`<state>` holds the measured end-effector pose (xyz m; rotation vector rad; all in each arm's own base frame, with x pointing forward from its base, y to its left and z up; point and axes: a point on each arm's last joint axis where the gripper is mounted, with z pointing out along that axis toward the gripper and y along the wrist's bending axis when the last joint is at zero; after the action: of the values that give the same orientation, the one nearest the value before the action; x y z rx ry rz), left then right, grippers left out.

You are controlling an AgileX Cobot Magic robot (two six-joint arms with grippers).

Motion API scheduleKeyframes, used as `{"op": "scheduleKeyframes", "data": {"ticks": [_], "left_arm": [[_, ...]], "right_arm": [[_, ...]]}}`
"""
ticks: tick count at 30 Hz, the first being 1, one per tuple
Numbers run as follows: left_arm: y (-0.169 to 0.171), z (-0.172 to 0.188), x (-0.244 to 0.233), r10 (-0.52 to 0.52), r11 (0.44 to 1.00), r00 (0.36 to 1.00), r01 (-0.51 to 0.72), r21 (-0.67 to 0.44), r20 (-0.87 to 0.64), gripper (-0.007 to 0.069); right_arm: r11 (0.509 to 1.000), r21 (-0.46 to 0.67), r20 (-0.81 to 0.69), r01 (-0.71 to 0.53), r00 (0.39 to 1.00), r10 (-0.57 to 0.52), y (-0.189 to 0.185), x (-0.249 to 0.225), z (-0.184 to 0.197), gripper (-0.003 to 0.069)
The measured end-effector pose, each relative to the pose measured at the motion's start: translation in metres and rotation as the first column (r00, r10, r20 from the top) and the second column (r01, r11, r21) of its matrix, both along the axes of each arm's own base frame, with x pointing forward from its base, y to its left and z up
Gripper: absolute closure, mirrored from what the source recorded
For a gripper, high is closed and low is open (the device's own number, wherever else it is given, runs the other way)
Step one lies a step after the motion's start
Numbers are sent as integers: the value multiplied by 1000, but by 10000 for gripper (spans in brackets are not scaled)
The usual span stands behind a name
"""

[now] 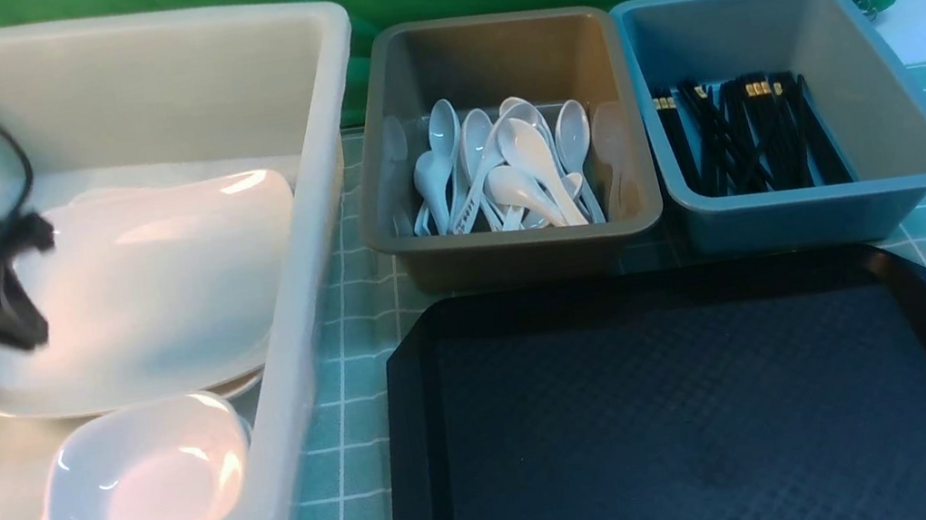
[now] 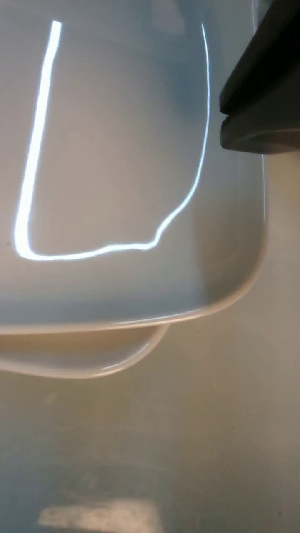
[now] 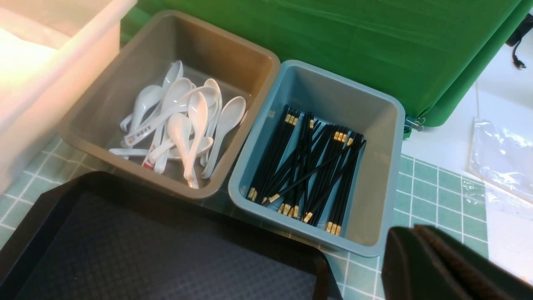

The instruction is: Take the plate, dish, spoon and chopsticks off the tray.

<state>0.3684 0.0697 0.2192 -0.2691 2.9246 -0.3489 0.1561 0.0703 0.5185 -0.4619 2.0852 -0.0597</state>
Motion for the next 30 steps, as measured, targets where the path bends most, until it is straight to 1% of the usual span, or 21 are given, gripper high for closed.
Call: {"op": "scheduleKeyframes", "data": {"ticks": [3,6,8,10,14,17,19,22,24,25,28,29,30], "left_arm": [[2,-10,-5,27,999,999,-26,22,-26,613],[9,-16,-6,66,993,997,-62,104,-33,613],[17,-17,-1,94,979,995,-95,182,15,613],[22,-17,2,104,970,993,-112,216,51,613],[25,-12,7,110,963,990,-129,237,92,613],[26,-4,9,110,964,990,-129,234,92,613],[24,1,9,110,969,991,-123,212,74,613],[15,10,7,82,987,994,-92,135,76,613],[6,17,7,39,996,993,-47,71,110,613],[-3,18,6,-2,999,992,-4,42,128,613],[-15,8,4,-26,999,993,23,32,112,613],[-14,5,4,-26,999,994,22,38,105,613],[-12,-6,4,-8,998,997,4,67,71,613]], "right_arm": [[1000,0,0,0,1000,0,0,0,0,637],[1000,0,1,0,1000,0,0,0,0,637],[1000,0,1,-1,1000,1,0,0,0,637],[1000,0,1,-1,1000,1,0,0,0,637],[1000,0,1,-1,1000,1,0,0,0,637],[1000,-1,1,-1,1000,1,0,0,0,637],[1000,-1,1,-1,1000,1,0,0,0,637],[1000,-3,1,-3,1000,3,0,0,0,637],[1000,-4,1,-4,1000,4,0,0,0,637],[1000,-2,0,-5,1000,5,0,0,0,637],[1000,-2,0,-6,1000,6,0,0,0,637],[1000,-1,-1,-6,1000,6,0,0,0,637],[1000,-1,-1,-6,1000,6,0,0,0,637]]}}
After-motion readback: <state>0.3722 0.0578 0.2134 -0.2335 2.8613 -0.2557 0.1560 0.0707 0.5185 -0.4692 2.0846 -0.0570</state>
